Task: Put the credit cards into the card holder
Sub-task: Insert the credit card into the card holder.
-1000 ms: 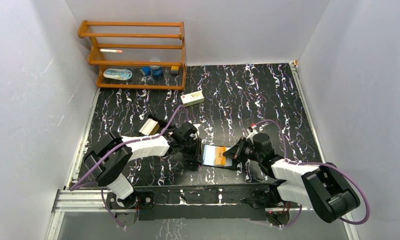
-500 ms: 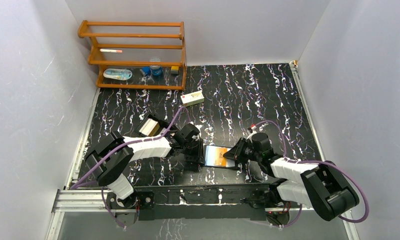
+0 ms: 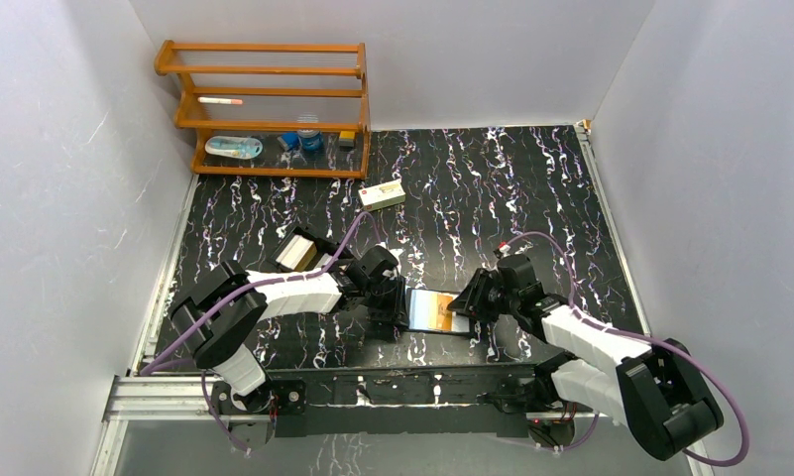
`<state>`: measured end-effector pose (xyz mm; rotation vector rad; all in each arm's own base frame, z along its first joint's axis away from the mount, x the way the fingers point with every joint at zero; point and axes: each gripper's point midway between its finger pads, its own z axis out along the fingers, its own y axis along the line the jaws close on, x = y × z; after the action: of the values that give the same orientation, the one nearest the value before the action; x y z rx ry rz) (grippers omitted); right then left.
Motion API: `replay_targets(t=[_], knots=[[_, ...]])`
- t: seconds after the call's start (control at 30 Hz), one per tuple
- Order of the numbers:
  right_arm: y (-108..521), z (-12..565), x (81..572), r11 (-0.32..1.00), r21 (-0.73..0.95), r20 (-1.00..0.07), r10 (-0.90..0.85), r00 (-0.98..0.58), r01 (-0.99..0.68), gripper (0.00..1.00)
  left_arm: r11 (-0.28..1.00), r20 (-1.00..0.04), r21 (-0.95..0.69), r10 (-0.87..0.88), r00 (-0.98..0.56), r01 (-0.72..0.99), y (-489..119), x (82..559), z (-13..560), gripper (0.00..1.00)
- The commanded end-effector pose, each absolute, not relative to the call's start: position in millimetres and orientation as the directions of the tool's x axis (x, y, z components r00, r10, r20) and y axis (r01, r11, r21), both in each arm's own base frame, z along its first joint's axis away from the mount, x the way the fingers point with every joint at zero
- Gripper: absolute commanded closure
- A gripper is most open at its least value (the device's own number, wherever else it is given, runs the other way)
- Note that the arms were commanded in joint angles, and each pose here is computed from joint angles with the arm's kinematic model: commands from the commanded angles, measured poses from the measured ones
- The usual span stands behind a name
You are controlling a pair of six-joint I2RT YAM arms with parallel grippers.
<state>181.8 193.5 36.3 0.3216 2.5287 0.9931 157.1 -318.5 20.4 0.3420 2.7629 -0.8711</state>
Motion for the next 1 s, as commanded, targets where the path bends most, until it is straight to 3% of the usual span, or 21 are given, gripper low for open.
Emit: replay_targets(t=[0.0,0.5,0.97], knots=[[198,41,189,0.732,0.679,-0.294,0.338,-0.894,0.053,0.57,0.821,-0.188,-0.497,0.214,-0.959,0.281,-308,132,0,0.86],[246,63,192,0.690,0.718,-0.361,0.260,-0.896,-0.089,0.56,0.825,-0.204,-0.484,0.217,-0.955,0.291,-307,135,2,0.86],[239,59,204,0.738,0.672,-0.389,0.285,-0.876,-0.058,0.50,0.836,-0.206,-0.466,0.216,-0.954,0.290,-302,134,-1,0.85]])
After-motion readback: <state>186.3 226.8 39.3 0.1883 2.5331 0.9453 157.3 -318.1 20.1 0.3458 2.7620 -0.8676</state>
